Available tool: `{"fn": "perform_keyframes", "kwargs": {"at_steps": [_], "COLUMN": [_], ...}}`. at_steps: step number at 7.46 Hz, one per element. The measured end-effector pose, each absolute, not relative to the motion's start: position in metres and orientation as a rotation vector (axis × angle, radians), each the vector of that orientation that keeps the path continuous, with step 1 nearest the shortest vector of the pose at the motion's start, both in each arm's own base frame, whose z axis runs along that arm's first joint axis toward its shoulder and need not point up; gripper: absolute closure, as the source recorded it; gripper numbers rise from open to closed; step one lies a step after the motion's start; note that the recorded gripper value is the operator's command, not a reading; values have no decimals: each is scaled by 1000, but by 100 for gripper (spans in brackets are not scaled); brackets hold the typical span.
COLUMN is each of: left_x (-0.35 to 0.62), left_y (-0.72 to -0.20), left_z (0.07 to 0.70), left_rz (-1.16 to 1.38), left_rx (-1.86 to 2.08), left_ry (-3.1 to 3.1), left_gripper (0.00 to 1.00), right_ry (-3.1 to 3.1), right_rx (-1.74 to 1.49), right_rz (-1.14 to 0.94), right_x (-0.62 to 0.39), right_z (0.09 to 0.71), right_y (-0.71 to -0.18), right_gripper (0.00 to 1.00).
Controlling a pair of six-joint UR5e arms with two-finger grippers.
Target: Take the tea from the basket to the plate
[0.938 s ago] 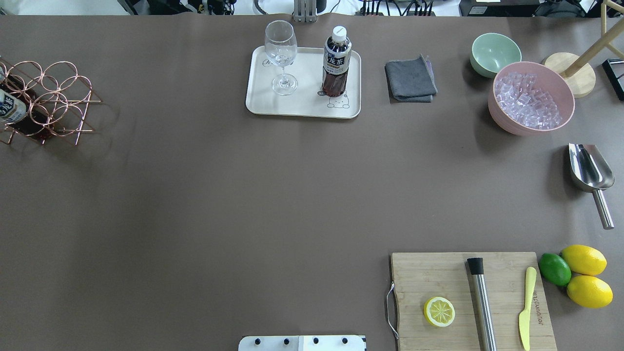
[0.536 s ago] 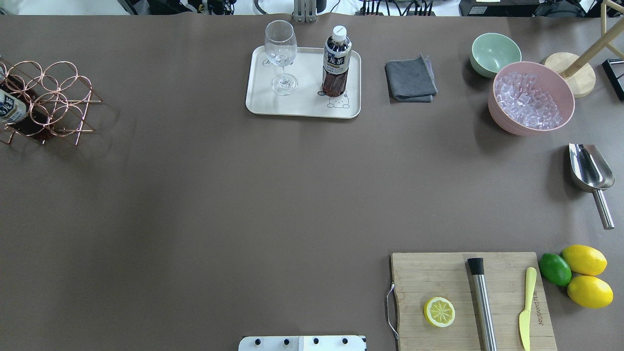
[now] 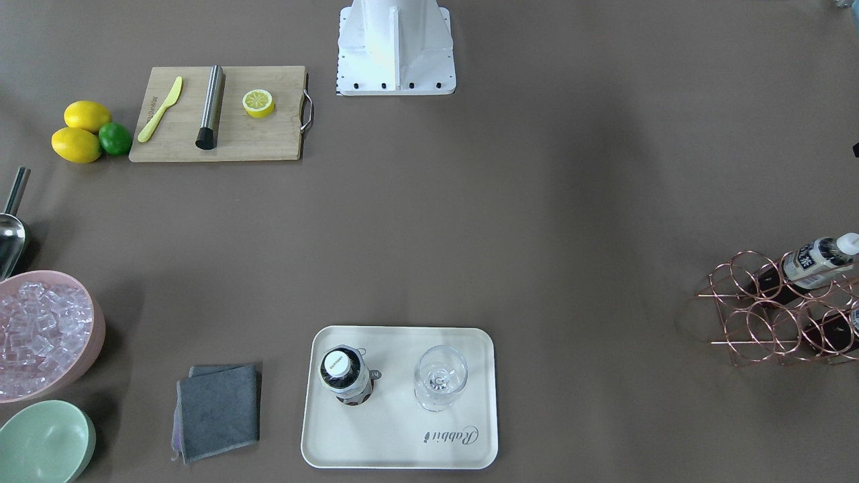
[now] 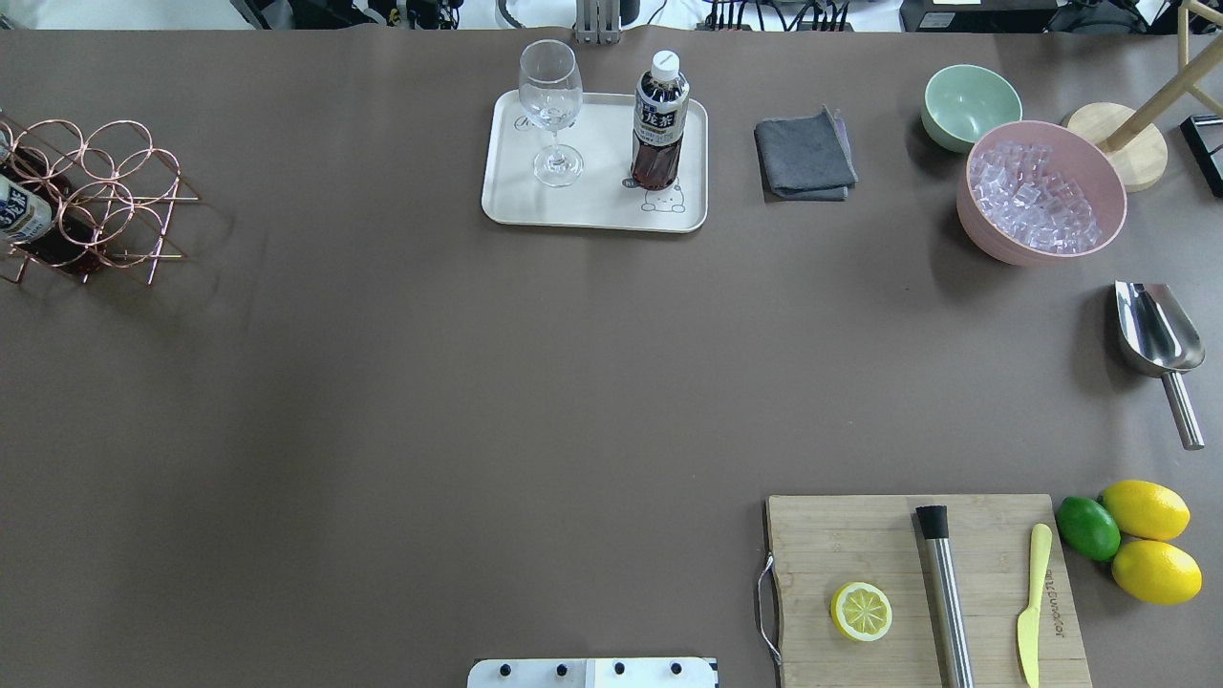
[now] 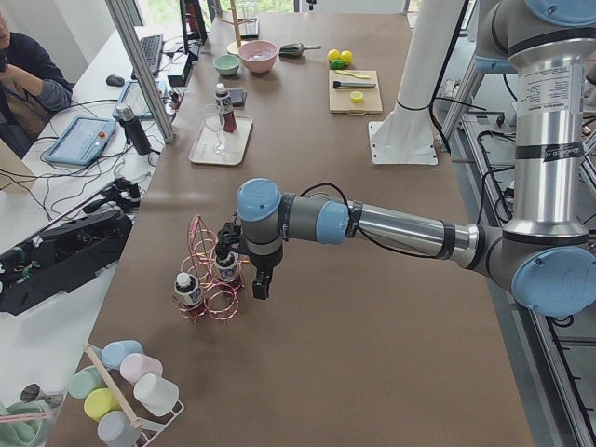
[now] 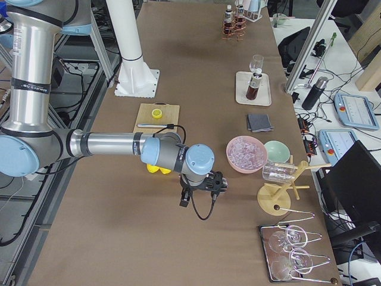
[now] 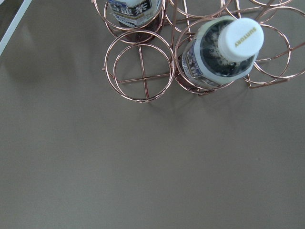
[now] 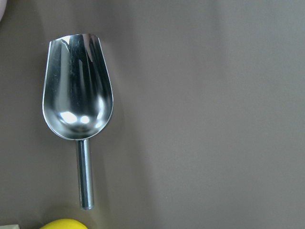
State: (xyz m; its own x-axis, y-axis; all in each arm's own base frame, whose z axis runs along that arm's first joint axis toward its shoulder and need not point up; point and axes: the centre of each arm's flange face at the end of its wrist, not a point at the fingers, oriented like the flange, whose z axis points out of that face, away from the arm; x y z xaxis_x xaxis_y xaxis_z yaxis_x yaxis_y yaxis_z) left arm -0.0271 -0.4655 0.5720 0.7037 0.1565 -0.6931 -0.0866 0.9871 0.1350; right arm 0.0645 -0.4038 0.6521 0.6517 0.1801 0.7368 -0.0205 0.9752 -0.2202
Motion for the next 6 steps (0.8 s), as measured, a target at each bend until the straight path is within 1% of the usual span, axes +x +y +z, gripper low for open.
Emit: {"fn": "perform_keyframes", "kwargs": {"at_steps": [2,6], "left_x": [-27,-27], "left_y": [-455,-454], "left_z": [582,587], "left_rz": [104,100], "left_rx": [98,95], "left_ry": [783,785], "left_gripper": [2,2], "right_ry": [-855,-855], "right_rx": [-200,-201], "right_rz": [115,116], "right_x": [65,65], "right_z": [652,653], "right_y": [-404,-403], "right_gripper": [0,0]}}
